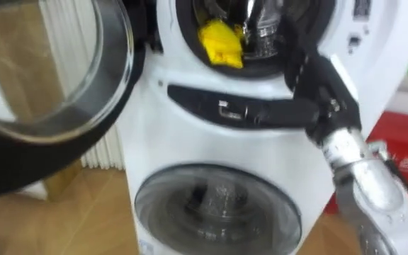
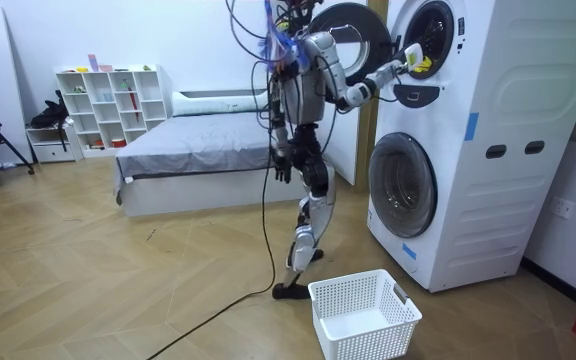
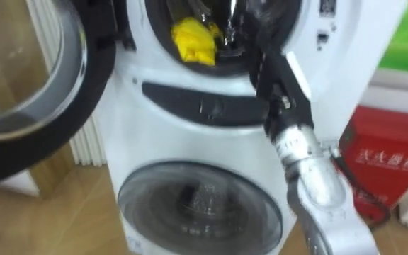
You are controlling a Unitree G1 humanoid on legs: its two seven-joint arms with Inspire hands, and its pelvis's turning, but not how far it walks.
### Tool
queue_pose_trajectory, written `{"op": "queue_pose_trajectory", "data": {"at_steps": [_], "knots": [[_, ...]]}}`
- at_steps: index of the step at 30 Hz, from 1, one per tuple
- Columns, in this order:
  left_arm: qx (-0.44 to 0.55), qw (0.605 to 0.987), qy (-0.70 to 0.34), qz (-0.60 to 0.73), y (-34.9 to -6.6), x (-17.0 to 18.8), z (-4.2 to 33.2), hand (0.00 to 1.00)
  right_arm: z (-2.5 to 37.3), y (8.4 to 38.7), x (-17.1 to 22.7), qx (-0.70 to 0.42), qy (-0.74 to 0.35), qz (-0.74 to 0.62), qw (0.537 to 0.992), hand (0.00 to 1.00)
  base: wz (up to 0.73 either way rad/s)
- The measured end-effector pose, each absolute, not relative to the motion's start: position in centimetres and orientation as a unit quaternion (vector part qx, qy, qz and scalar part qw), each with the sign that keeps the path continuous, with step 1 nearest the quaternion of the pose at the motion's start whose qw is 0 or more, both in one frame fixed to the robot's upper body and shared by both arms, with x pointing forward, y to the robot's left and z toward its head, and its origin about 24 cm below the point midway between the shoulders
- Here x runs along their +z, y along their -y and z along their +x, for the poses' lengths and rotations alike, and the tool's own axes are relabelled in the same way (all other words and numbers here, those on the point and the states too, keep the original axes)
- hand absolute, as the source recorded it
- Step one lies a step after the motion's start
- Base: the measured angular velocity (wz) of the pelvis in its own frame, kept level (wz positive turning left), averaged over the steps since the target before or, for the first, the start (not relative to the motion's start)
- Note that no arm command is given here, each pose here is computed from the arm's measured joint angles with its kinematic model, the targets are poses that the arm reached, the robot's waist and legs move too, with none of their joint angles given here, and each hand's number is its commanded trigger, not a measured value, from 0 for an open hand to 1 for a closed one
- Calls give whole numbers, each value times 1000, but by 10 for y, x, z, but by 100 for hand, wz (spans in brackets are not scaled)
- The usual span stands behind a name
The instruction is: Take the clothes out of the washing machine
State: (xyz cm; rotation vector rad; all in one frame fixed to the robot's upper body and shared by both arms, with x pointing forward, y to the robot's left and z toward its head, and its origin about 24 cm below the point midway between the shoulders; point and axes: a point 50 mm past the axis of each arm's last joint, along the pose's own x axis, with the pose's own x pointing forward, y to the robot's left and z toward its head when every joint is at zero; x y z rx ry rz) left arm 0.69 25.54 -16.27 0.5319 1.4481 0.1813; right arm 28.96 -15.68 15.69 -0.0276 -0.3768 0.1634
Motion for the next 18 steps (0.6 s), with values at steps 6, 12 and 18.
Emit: {"op": "queue_pose_trajectory", "data": {"at_steps": [6,12,18], "knots": [[83,732,-633,240,-256,-161,36,0,290,157,161,75,194,-14,978,0,16],[76,751,-602,260,-256,-157,66,0,290,163,160,53,194,-41,979,0,42],[82,752,-585,292,-268,-152,76,0,289,176,154,25,182,-49,982,0,25]]}}
